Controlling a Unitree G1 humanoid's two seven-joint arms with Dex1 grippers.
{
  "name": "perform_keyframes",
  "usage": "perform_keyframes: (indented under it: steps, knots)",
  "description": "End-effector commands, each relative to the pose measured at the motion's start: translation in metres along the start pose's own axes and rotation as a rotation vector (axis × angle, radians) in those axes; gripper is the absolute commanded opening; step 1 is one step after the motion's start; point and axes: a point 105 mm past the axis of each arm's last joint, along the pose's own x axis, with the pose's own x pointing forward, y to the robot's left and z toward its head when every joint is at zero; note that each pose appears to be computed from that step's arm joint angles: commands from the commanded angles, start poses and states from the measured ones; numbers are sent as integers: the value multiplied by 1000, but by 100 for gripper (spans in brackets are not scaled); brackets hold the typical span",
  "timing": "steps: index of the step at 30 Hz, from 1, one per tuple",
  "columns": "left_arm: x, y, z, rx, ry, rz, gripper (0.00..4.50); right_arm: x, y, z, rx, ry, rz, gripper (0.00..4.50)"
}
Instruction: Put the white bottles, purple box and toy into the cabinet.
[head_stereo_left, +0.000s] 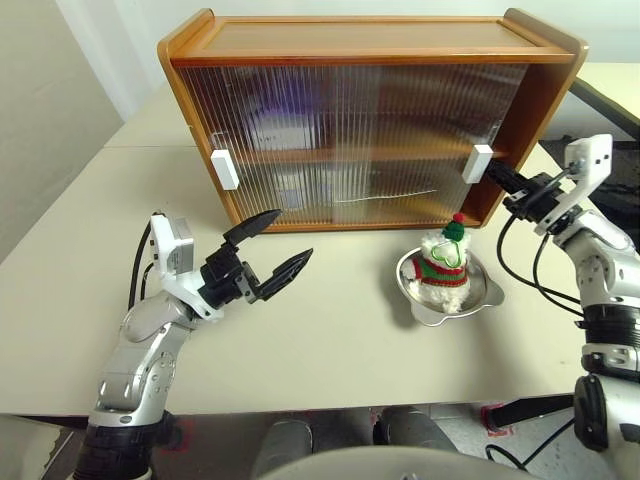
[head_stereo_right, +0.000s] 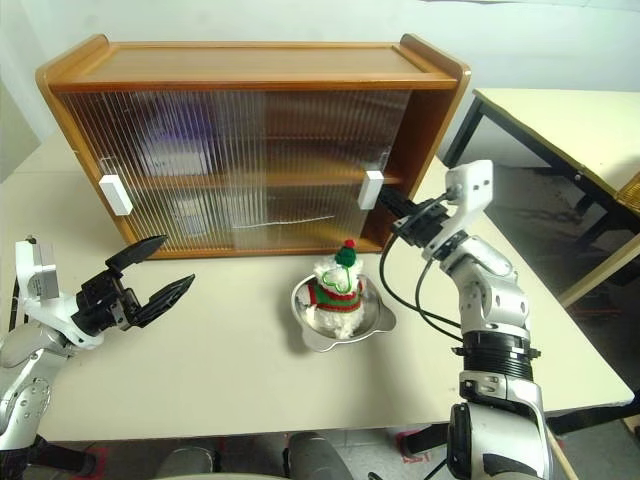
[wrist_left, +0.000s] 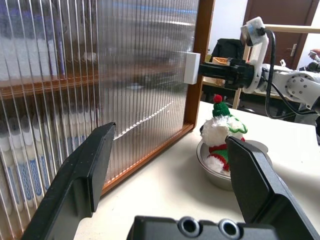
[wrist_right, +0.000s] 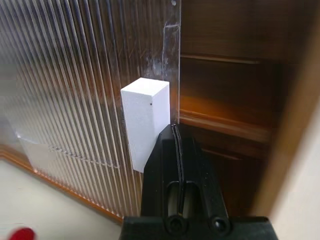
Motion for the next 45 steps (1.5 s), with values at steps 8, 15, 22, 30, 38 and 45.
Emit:
perform_keyframes:
  steps: [8, 15, 22, 30, 38, 45]
  knots:
    - [-4, 1, -5, 2, 14, 2, 450, 34, 50, 8, 17, 1, 164, 4]
    - [-2, -1, -5, 6, 16, -2, 450, 51, 72, 13, 38, -16, 241, 4]
    - [0, -2, -4, 7, 16, 5, 450, 63, 95, 16, 49, -21, 344, 4]
    - [4, 1, 3, 20, 0, 29, 450, 75, 122, 16, 70, -25, 437, 4]
    - [1, 2, -1, 20, 12, 32, 450, 63, 100, 19, 44, 2, 396, 4]
    - [-2, 4, -5, 30, 36, 21, 450, 13, 64, 37, 47, 84, 432, 181]
